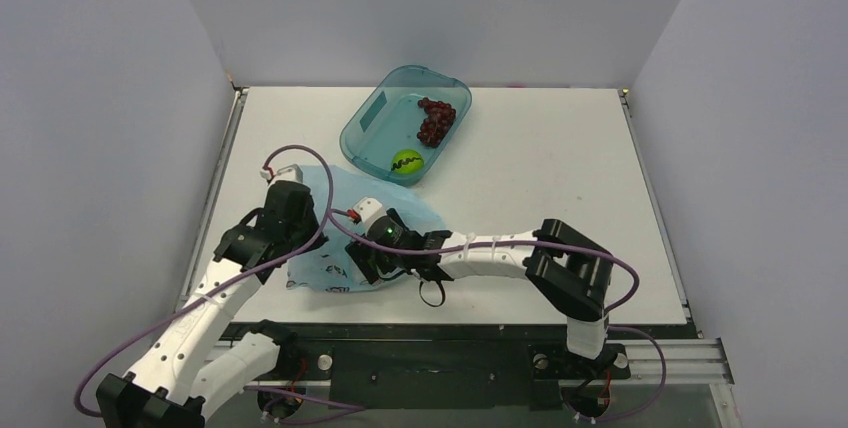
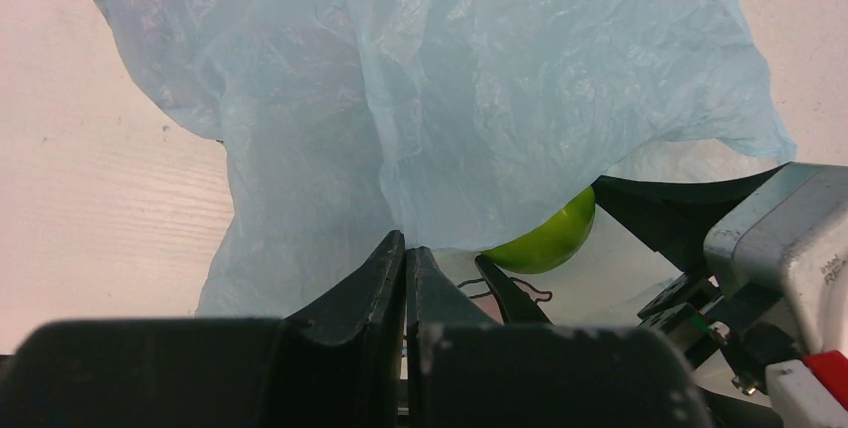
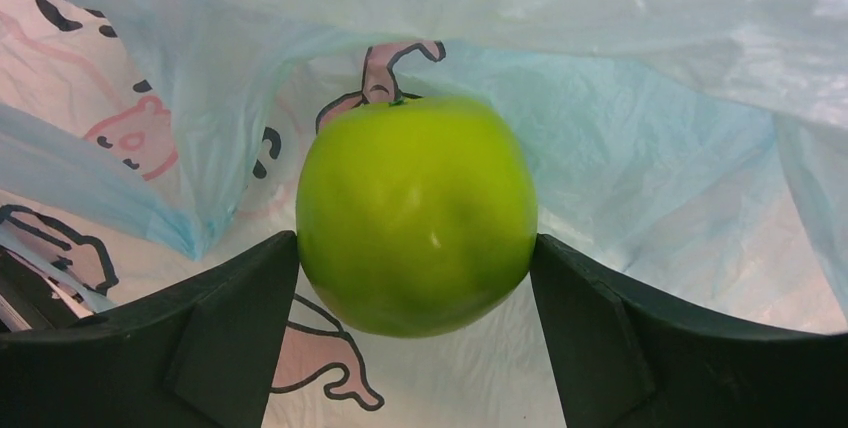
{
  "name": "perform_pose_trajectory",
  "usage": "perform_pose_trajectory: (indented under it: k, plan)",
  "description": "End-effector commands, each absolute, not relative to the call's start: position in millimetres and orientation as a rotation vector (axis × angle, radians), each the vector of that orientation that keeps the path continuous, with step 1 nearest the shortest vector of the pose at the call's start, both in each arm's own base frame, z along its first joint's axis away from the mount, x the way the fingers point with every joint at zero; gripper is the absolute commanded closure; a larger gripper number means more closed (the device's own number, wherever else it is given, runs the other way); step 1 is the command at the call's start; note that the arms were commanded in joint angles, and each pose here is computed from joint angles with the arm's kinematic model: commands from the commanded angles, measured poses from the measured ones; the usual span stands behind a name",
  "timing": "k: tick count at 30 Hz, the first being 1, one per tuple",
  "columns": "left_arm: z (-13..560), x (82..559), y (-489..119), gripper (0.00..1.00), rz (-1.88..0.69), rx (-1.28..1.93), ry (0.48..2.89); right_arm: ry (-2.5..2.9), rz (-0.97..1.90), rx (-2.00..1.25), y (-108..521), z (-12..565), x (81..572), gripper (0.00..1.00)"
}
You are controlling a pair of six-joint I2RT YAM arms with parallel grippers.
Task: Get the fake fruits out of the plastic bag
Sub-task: Take out the fake fruit from the plastic bag.
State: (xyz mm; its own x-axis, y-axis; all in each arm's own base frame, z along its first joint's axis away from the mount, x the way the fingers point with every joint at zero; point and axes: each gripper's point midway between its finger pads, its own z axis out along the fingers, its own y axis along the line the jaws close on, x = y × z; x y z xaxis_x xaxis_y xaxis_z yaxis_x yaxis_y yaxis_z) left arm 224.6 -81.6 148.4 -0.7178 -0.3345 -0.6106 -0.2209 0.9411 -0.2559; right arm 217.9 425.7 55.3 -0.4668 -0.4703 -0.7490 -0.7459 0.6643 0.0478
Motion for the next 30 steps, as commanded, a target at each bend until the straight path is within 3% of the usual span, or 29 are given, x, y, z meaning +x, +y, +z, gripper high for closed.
perform_pose_trajectory:
  k: [1,4,6,8,9,10,11,14,20,26,30]
  plan:
    - [154.7,228.7,-84.6,1.0,-0.25,-0.387,2.36,2.024,0.508,-0.905,452.0,83.8,229.2,0.19]
    - [154.7,228.2,-85.5,1.0,-0.255,-0.384,2.364,2.027,0.498,-0.91,456.6,79.3,231.8,0.22]
    - [155.2,227.6,-85.0,1.0,-0.252,-0.391,2.367,2.021,0.506,-0.905,459.1,84.7,232.0,0.29]
    - [156.9,227.1,-83.3,1.0,-0.243,-0.4,2.366,2.017,0.517,-0.901,457.9,91.8,230.8,0.43]
    - [158.2,227.1,-83.2,0.99,-0.242,-0.399,2.365,2.014,0.525,-0.901,457.4,95.4,229.6,0.55]
    - [160.3,226.7,-82.6,0.96,-0.239,-0.394,2.365,2.002,0.539,-0.889,454.9,105.3,228.5,0.62]
    - [161.6,226.5,-81.2,0.91,-0.231,-0.395,2.361,1.995,0.548,-0.882,453.5,110.6,228.4,0.76]
    - [168.6,224.2,-75.5,0.75,-0.211,-0.408,2.341,1.941,0.604,-0.828,444.3,150.1,225.5,1.0]
    - [211.6,220.5,-60.8,0.51,-0.208,-0.442,2.208,1.82,0.704,-0.701,420.0,230.6,232.0,1.0]
    - [268.2,212.1,-47.8,0.51,-0.257,-0.485,2.038,1.786,0.762,-0.505,393.6,276.0,277.3,1.0]
    - [285.5,204.6,-58.4,0.51,-0.366,-0.471,2.015,1.809,0.716,-0.321,368.5,281.1,346.6,1.0]
